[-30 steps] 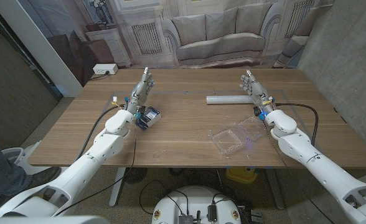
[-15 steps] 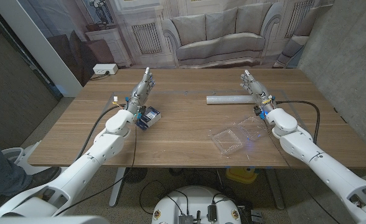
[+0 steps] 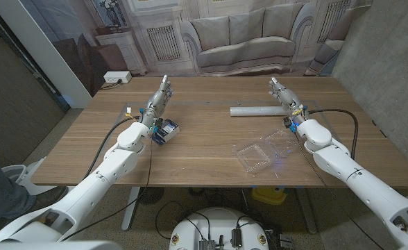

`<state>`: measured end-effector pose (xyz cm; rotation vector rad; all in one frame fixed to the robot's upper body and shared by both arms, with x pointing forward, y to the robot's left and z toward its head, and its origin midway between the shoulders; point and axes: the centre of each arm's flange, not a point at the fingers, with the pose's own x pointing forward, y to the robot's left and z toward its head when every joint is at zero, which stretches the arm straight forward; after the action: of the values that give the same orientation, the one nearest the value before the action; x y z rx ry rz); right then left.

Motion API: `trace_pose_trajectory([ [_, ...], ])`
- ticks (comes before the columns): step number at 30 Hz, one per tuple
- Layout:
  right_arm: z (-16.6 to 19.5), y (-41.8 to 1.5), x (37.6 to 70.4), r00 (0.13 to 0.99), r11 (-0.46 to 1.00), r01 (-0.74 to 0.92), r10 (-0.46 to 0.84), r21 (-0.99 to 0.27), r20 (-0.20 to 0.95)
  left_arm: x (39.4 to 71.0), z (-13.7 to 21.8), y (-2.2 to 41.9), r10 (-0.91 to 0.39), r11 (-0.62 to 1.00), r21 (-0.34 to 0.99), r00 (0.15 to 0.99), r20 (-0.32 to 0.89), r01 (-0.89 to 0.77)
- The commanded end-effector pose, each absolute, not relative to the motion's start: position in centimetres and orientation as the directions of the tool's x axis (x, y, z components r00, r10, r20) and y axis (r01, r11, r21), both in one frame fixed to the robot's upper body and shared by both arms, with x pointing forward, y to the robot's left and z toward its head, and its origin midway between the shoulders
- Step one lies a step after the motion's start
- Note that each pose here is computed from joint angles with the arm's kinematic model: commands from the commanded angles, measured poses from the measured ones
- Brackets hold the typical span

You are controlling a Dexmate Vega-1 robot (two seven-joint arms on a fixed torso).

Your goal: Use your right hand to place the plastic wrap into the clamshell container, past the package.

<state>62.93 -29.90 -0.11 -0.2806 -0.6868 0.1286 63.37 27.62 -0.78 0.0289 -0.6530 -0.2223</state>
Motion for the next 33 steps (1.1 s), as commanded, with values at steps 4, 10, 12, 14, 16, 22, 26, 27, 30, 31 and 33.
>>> trace_pose_trajectory([
  [4, 0.9, -29.7, 62.5, 0.762, 0.929, 0.040, 0.210, -0.369, 0.613, 62.5, -1.0, 27.9, -0.206, 0.978, 0.099, 0.769, 0.605, 0.184],
  [10, 1.2, -29.6, 62.4, 0.762, 0.919, 0.057, 0.213, -0.391, 0.611, 62.2, -1.3, 28.1, -0.204, 0.978, 0.098, 0.771, 0.603, 0.182],
  [12, 1.3, -29.6, 62.3, 0.764, 0.914, 0.069, 0.210, -0.401, 0.610, 62.2, -1.4, 28.1, -0.204, 0.978, 0.099, 0.771, 0.604, 0.182],
  [14, 1.4, -29.6, 62.3, 0.765, 0.907, 0.082, 0.209, -0.413, 0.610, 62.2, -1.4, 28.1, -0.205, 0.978, 0.098, 0.769, 0.605, 0.183],
  [16, 1.5, -29.6, 62.2, 0.763, 0.900, 0.098, 0.205, -0.425, 0.612, 62.1, -1.4, 28.2, -0.206, 0.978, 0.098, 0.768, 0.607, 0.185],
  [22, 1.7, -29.6, 61.9, 0.766, 0.884, 0.128, 0.200, -0.449, 0.611, 62.2, -1.3, 28.2, -0.210, 0.977, 0.099, 0.762, 0.613, 0.190],
  [26, 1.8, -29.7, 61.7, 0.769, 0.872, 0.146, 0.197, -0.467, 0.608, 62.2, -1.3, 28.2, -0.210, 0.977, 0.098, 0.760, 0.615, 0.190],
  [27, 1.8, -29.7, 61.7, 0.769, 0.870, 0.149, 0.197, -0.470, 0.608, 62.2, -1.3, 28.2, -0.209, 0.977, 0.098, 0.760, 0.615, 0.190],
  [30, 1.8, -29.6, 61.5, 0.769, 0.861, 0.162, 0.197, -0.483, 0.608, 62.2, -1.3, 28.3, -0.210, 0.977, 0.100, 0.760, 0.615, 0.189],
  [31, 1.8, -29.6, 61.5, 0.768, 0.858, 0.167, 0.196, -0.486, 0.609, 62.1, -1.3, 28.3, -0.211, 0.977, 0.101, 0.760, 0.615, 0.189],
  [33, 1.8, -29.6, 61.5, 0.768, 0.851, 0.175, 0.196, -0.494, 0.609, 62.2, -1.2, 28.3, -0.211, 0.977, 0.103, 0.761, 0.613, 0.188],
])
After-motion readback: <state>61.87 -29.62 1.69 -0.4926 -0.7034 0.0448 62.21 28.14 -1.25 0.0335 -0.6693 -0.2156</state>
